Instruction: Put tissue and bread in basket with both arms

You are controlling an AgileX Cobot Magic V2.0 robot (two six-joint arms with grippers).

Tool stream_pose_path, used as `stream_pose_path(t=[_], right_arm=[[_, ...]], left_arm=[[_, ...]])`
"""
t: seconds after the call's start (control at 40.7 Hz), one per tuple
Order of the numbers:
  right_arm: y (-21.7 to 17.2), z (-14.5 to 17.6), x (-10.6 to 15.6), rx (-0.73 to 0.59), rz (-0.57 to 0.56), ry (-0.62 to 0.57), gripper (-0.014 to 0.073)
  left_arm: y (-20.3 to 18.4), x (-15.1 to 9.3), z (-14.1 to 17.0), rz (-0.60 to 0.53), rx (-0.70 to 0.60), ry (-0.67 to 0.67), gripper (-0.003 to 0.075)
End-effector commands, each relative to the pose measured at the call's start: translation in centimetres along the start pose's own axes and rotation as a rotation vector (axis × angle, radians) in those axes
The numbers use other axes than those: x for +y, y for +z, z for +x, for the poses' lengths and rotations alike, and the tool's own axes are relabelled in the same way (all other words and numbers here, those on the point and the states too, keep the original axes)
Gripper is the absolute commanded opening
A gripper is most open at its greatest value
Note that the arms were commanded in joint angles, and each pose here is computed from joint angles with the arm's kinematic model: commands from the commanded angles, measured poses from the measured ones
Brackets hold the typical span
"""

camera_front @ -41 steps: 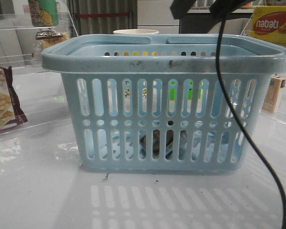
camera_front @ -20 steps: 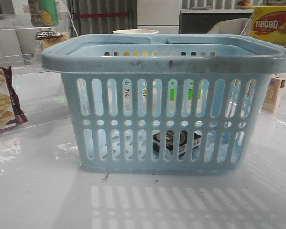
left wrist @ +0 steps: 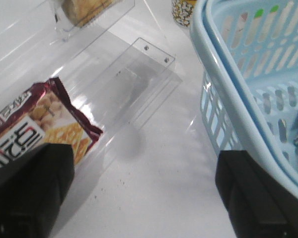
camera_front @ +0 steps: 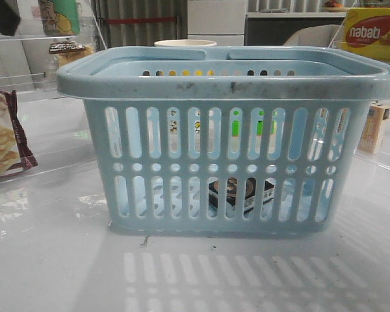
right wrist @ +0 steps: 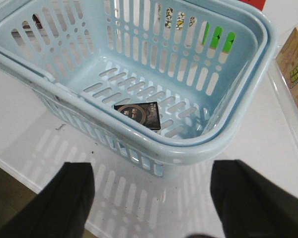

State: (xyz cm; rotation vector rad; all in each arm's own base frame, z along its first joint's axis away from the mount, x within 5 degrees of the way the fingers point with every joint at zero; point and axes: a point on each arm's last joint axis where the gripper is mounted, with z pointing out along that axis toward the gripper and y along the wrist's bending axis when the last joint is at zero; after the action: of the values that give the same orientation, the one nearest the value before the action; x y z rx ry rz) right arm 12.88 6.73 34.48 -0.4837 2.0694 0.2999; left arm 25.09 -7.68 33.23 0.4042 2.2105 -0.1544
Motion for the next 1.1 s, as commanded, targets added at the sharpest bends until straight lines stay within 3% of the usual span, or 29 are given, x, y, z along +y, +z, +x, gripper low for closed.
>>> stream_pose_path(t=[0.0, 0.147, 0.344, 0.687, 0.884, 0.957, 1.08], right_arm=[[-0.7, -1.3, 0.0, -0.097, 0.003, -0.012, 0.0591], [-0.7, -1.3, 0.0, -0.097, 0.003, -0.012, 0.0591], [-0.7, -1.3, 0.0, -0.097, 0.003, -0.012, 0.0591], [-0.7, -1.3, 0.0, -0.097, 0.003, -0.012, 0.0591], [-0.7, -1.3, 0.0, -0.097, 0.003, -0.012, 0.0591], [-0.7, -1.3, 0.0, -0.097, 0.003, -0.012, 0.0591], [-0.7, -1.3, 0.0, -0.097, 0.003, -0.012, 0.0591]], left_arm=[[1.0, 0.1, -3.8, -0.008, -0.133, -0.002, 0.0636], [4.3, 1.3, -7.6, -0.032, -0.149, -0.009, 0.0636], [9.0, 4.4, -10.3, -0.080, -0.120, -0.057, 0.0636], [16.8, 7.9, -11.0, -0.138, -0.184, -0.087, 0.0636], [18.9, 8.2, -10.7, -0.153, -0.263, -0.084, 0.0631], [19.0, 8.3, -10.9, -0.157, -0.287, -0.082, 0.0587], [19.3, 8.3, -10.8, -0.158, -0.290, -0.082, 0.0439]])
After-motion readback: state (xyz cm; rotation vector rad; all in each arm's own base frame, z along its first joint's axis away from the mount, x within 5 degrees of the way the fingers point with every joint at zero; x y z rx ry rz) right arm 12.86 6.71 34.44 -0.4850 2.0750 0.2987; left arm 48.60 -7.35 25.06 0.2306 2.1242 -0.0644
